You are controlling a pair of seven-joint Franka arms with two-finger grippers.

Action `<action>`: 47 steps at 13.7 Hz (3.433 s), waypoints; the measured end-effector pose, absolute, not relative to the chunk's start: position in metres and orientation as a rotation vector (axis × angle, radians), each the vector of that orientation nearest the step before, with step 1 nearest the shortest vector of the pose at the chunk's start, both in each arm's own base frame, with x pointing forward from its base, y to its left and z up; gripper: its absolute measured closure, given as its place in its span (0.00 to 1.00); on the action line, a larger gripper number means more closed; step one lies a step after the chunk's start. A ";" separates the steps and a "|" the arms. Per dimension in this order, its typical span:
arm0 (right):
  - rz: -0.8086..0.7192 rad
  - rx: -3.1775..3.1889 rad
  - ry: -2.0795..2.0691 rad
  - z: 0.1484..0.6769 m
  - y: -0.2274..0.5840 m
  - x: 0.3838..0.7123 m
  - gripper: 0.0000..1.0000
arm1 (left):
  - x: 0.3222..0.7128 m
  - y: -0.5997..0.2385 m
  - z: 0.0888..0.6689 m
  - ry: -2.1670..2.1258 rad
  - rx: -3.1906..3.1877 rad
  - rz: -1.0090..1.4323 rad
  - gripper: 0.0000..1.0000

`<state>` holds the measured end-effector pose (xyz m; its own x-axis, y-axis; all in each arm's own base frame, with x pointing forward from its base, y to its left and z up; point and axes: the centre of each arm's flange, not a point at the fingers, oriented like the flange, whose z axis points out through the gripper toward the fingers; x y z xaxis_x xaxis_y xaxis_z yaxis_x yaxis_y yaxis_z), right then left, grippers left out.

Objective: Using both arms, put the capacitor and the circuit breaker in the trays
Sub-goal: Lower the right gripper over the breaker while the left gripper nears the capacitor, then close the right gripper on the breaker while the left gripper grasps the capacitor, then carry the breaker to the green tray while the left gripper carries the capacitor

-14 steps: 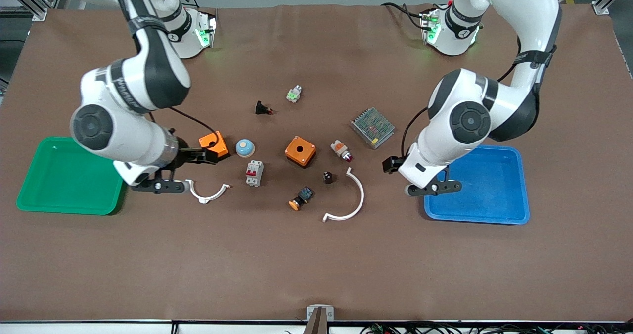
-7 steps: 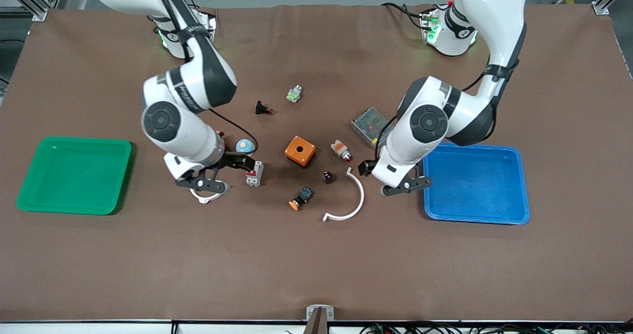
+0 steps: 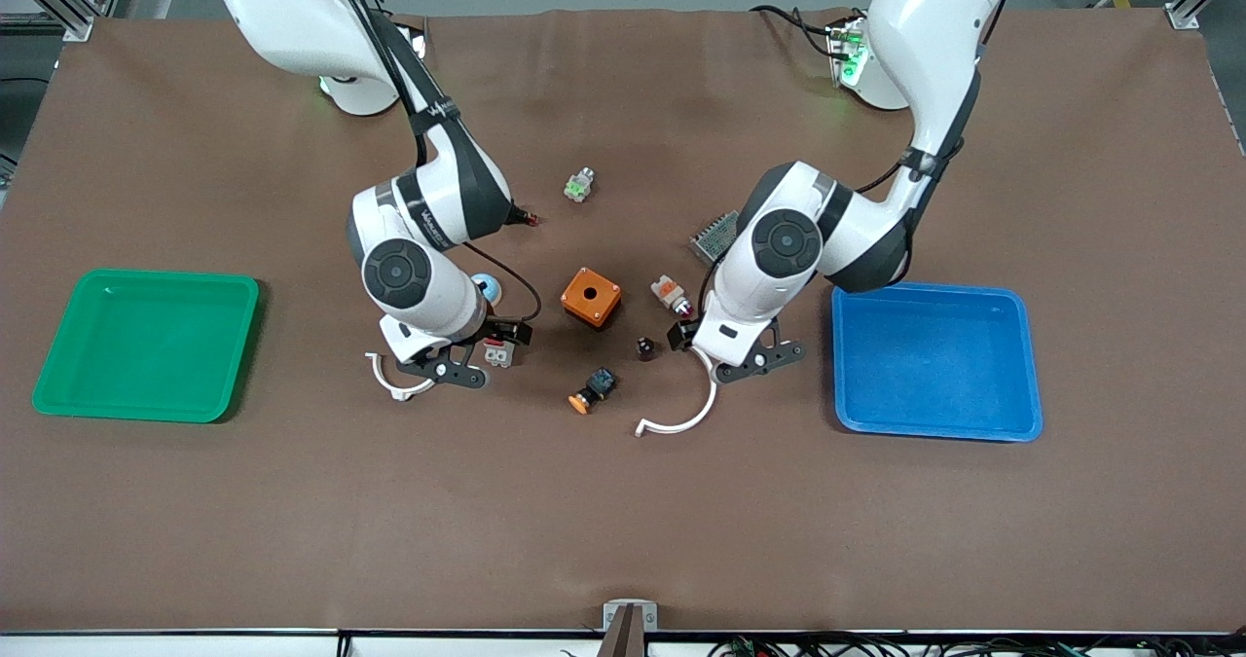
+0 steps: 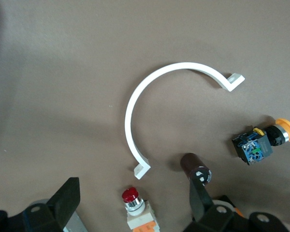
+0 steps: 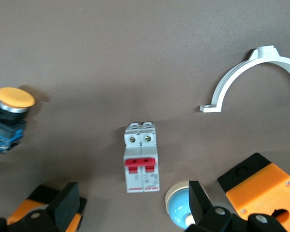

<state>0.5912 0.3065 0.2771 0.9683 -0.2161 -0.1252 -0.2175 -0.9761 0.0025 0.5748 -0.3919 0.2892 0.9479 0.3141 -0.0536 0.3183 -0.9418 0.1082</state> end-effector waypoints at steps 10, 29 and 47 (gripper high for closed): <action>0.089 -3.121 0.291 0.237 0.307 0.572 0.00 | 0.551 -0.448 0.237 0.592 2.977 -0.059 0.00; 0.072 -3.124 0.268 0.226 0.308 0.568 0.52 | 0.551 -0.482 0.206 0.604 2.986 -0.030 0.65; 0.380 -3.031 0.154 0.450 -0.049 0.593 0.60 | 0.669 -0.241 0.377 1.048 3.040 0.021 0.65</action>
<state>0.5925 -0.0495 0.4498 0.9641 -0.0894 -0.2500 -0.1100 -0.9915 -0.0697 0.6687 -0.2414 0.3770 0.7877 0.6150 0.0366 0.6160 -0.7850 -0.0658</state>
